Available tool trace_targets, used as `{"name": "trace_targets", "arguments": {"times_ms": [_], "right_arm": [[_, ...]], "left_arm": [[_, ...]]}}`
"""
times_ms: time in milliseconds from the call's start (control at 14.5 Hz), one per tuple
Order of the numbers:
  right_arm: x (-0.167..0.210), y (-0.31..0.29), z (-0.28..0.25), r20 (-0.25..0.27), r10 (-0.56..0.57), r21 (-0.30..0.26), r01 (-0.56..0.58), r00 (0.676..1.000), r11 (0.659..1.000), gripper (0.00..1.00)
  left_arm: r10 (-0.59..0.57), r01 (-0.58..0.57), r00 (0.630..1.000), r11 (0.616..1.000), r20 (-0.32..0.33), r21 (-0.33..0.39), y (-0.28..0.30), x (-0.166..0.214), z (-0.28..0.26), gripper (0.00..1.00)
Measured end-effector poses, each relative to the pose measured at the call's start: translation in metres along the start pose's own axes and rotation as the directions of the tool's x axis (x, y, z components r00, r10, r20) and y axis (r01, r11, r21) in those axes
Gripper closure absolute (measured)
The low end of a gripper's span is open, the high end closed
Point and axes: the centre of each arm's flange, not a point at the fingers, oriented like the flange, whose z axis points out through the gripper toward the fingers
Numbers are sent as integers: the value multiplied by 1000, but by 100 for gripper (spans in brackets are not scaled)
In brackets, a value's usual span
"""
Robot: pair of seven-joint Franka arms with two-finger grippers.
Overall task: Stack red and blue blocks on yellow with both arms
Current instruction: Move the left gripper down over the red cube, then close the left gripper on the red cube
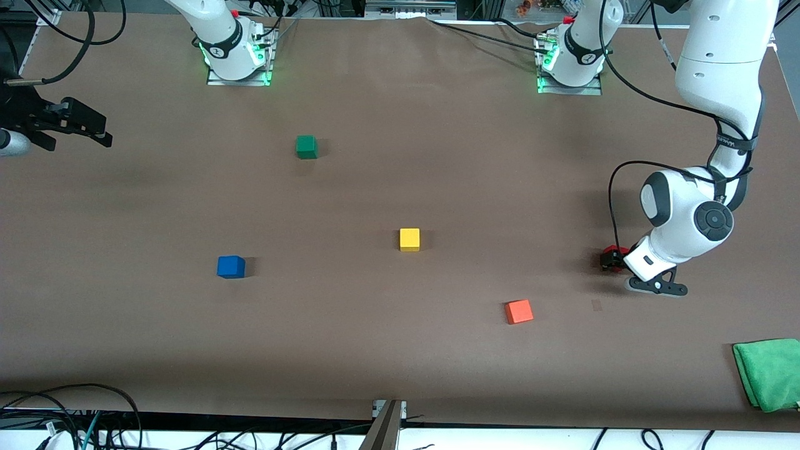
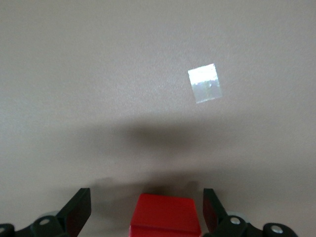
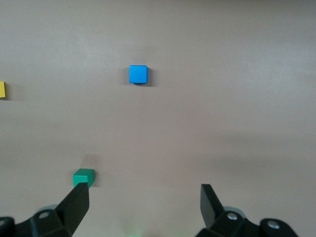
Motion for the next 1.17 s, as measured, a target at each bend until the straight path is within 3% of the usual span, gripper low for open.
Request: {"name": "trace_targets", "arguments": {"times_ms": [207,689,1171], "right_arm": [[0,0,0,0,0,0,0,1000,1000,0],[0,0,0,0,0,0,0,1000,1000,0],[0,0,0,0,0,0,0,1000,1000,0]], "left_arm": [[2,-2,1000,1000,6,-3,3,-1,-1,0],[17,-13,996,999,93,-41,23,-37,5,0],[-6,8,997,999,79,-31,6,-35,-3,0]]}}
